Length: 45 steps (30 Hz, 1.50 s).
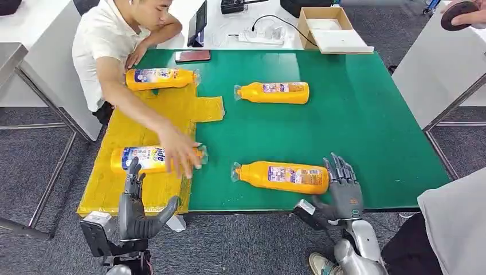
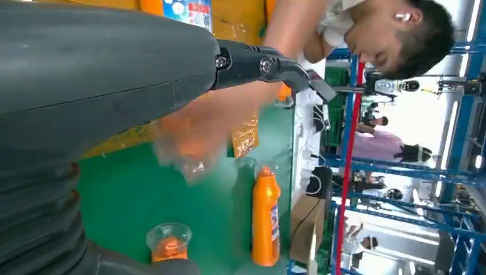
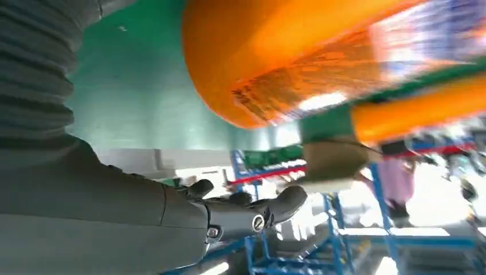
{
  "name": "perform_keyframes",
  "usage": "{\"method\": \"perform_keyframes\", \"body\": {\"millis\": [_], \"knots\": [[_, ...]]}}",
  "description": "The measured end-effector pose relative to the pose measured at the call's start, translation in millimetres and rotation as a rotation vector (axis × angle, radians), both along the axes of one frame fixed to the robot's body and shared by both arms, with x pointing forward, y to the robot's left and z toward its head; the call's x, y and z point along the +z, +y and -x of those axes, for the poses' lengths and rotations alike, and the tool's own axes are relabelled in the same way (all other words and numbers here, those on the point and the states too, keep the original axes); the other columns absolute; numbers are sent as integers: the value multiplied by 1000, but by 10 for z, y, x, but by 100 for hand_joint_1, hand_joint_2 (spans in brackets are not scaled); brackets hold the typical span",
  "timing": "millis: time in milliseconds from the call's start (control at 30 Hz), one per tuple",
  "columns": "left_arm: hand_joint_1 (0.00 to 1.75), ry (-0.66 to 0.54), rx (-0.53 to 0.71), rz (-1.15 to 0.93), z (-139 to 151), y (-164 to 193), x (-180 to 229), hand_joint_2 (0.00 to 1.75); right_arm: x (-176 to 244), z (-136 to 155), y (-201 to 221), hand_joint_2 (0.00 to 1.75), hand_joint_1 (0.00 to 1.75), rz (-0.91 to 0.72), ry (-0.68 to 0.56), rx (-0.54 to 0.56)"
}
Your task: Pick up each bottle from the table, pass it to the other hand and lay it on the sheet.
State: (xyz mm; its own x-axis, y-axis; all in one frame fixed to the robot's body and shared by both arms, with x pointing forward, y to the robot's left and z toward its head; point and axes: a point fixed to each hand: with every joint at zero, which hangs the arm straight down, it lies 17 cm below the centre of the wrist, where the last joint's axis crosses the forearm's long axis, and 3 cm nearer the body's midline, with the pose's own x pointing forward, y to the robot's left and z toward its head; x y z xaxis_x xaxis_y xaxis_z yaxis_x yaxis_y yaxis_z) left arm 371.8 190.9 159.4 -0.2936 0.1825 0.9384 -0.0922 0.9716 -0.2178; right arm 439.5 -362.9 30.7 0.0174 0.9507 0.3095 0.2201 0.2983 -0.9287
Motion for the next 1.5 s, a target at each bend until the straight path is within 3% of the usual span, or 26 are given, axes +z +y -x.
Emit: {"method": "perform_keyframes", "body": {"millis": [300,600,1100,1367,1500], "knots": [[0,0,42,18,-19,43,28,175,-155,-175,-219,175,0,20,73,-34],[0,-16,36,20,-52,-5,97,175,-172,-298,-54,175,0,-17,81,-7],[0,-41,13,-12,-68,-143,190,175,-269,-368,843,175,0,-38,111,172],[0,-36,3,-15,-62,-178,183,175,-284,-368,999,175,0,-36,123,203],[0,-26,-4,-15,-65,-194,160,175,-366,-392,973,175,0,-51,176,168]]}}
